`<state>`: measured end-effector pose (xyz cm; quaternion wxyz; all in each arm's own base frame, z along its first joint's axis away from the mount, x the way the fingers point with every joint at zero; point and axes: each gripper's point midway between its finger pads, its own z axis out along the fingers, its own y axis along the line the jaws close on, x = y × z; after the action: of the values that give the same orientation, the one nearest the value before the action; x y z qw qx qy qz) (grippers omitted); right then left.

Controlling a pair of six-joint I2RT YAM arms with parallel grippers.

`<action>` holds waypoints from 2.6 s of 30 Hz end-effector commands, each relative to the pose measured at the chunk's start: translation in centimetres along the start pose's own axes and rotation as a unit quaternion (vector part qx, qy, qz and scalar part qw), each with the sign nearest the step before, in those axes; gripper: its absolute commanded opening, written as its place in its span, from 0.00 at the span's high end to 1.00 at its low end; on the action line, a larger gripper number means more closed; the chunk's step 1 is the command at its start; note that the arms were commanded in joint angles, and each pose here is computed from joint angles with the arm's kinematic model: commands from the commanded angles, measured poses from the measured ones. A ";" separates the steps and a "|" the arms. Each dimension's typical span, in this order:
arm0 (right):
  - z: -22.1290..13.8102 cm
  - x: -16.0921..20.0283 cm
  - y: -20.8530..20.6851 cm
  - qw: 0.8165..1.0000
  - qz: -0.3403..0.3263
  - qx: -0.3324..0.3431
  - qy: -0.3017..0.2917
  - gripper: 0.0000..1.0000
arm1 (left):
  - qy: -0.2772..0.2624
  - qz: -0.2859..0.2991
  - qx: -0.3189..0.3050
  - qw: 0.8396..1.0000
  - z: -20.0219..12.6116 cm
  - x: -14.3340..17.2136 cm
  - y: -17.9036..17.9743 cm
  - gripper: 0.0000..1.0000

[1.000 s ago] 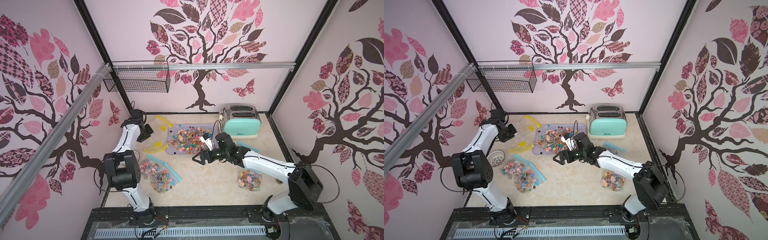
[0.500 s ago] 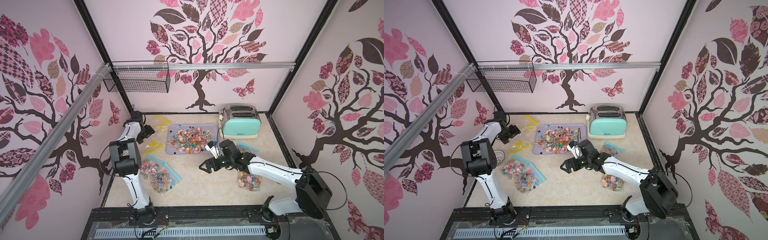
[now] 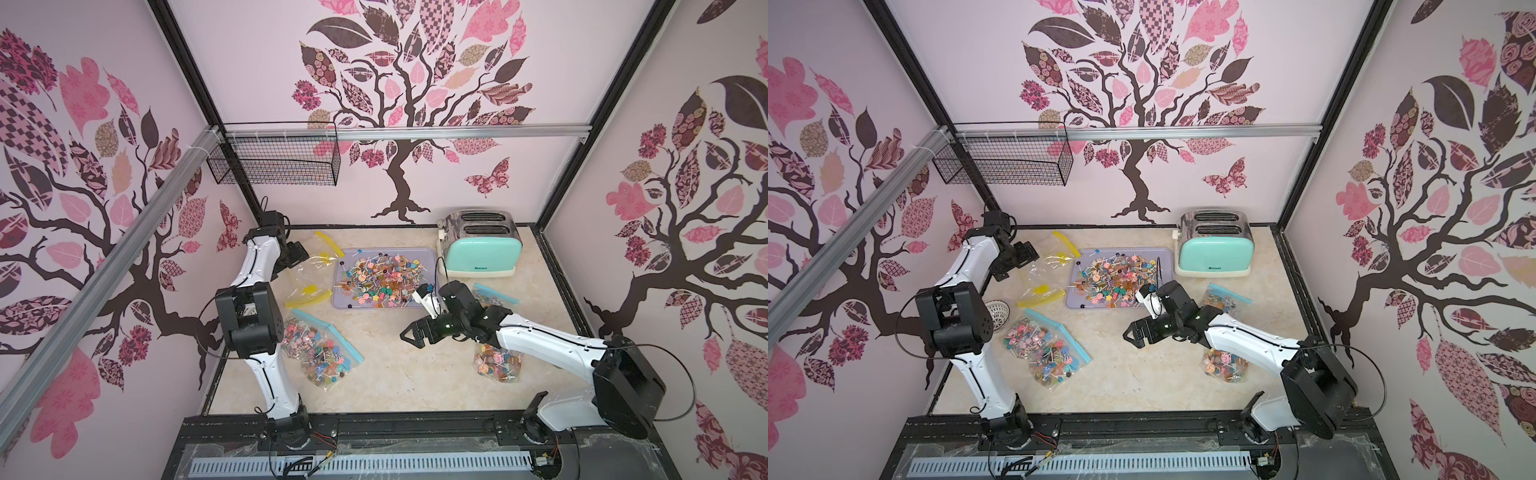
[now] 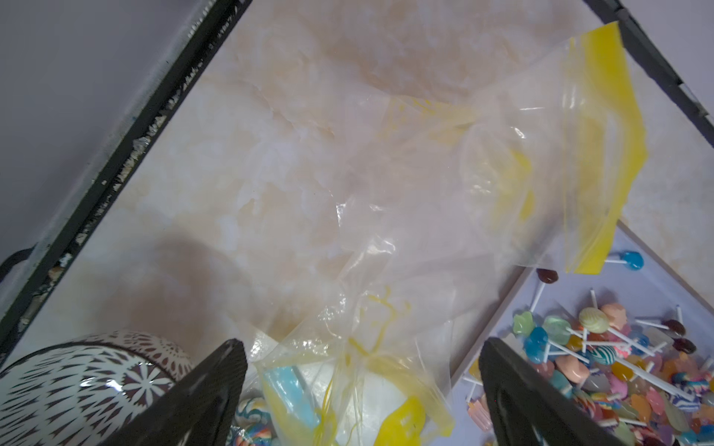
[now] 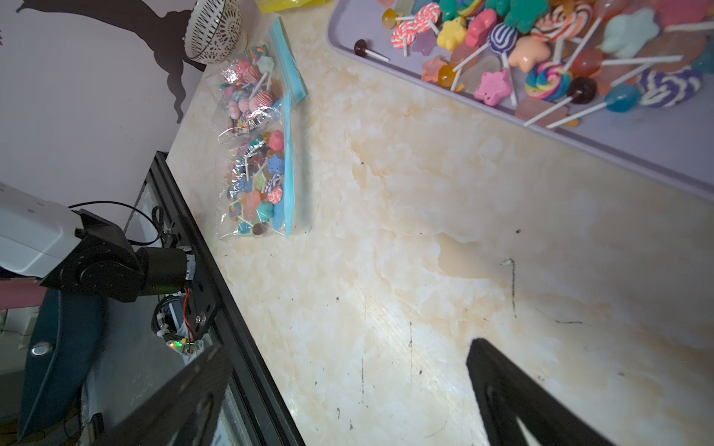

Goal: Pour candies out of the ziploc bag
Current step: Place the ziploc bag at the center of the board, then move the ziploc bag to the center of the board.

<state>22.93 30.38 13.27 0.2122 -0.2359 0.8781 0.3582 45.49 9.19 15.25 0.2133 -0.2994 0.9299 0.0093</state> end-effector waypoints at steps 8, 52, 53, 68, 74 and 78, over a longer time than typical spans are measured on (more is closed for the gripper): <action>-1.9 1.5 -1.4 0.998 0.006 0.054 0.024 0.01 | 0.041 0.132 0.063 0.988 -11.3 11.1 -2.2 0.08; 21.4 5.9 7.4 0.955 0.145 -0.165 0.201 0.77 | 0.037 0.103 0.135 0.985 -13.8 18.8 0.2 0.19; 20.9 5.9 7.0 0.957 0.151 -0.153 0.196 0.79 | 0.042 0.108 0.138 0.984 -13.8 19.0 0.2 0.19; 14.6 8.9 3.5 0.957 0.241 -0.104 0.127 0.91 | 0.088 0.149 0.144 0.974 -12.9 23.0 -0.9 0.19; 16.1 6.8 5.1 0.956 0.228 -0.132 0.127 0.83 | 0.093 0.136 0.141 0.976 -11.7 23.9 -0.9 0.19; 16.7 6.5 5.1 0.957 0.225 -0.129 0.132 0.89 | 0.106 0.124 0.130 0.978 -11.0 24.9 -0.2 0.19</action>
<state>18.00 44.03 2.27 -0.0175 -0.1071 0.8677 0.4850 23.30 -6.42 15.41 0.1387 -0.1374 0.9738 -0.1170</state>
